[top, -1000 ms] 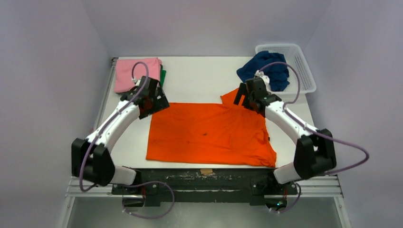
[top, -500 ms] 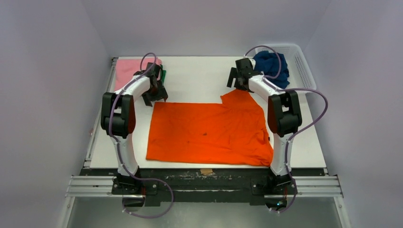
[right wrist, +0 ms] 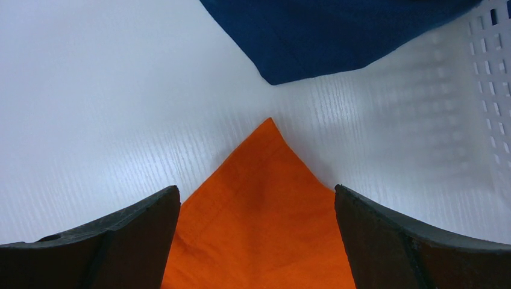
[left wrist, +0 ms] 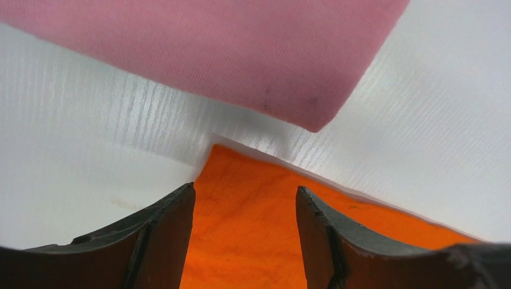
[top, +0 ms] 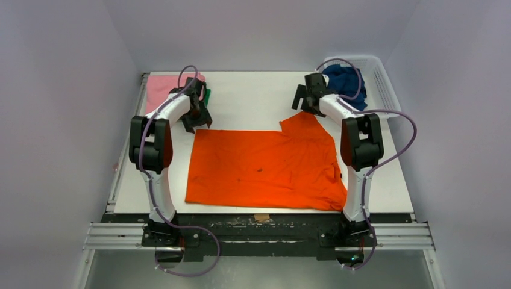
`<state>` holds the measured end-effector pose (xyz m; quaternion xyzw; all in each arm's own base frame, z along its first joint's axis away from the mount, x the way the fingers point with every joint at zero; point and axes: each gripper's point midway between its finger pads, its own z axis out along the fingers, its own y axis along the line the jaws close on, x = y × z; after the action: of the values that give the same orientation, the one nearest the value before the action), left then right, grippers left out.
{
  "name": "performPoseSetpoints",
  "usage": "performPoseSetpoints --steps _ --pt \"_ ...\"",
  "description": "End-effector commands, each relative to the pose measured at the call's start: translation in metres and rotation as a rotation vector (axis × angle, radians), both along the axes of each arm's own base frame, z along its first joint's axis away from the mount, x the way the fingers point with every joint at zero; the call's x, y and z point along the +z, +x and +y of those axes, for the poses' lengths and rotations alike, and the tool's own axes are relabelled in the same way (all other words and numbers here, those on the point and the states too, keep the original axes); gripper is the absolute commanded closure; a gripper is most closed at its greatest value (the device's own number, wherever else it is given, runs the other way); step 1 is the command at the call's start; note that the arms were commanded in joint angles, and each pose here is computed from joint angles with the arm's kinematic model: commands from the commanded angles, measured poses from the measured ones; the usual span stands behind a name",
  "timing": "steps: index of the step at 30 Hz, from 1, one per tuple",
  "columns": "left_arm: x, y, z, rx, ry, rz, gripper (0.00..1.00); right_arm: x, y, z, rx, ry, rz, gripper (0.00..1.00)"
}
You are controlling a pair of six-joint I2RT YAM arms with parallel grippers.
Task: Fold and stack the t-shirts
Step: Grab the side of the flattened tshirt furthest away from the robot with both arms
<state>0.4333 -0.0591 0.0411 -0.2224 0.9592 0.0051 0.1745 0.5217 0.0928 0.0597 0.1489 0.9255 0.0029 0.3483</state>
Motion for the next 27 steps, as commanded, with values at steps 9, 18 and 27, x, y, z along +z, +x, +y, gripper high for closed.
performPoseSetpoints --steps 9,18,27 --pt "0.016 0.013 -0.014 0.0 -0.095 -0.051 0.4 0.027 -0.057 0.005 0.141 0.048 -0.003 0.11" --pt "0.011 0.001 -0.004 0.053 -0.044 0.002 0.41 0.015 -0.131 0.003 0.147 0.043 0.048 0.11" --pt "0.014 0.0 -0.009 0.063 -0.073 -0.002 0.41 -0.042 -0.15 -0.011 0.058 0.025 0.25 0.12"
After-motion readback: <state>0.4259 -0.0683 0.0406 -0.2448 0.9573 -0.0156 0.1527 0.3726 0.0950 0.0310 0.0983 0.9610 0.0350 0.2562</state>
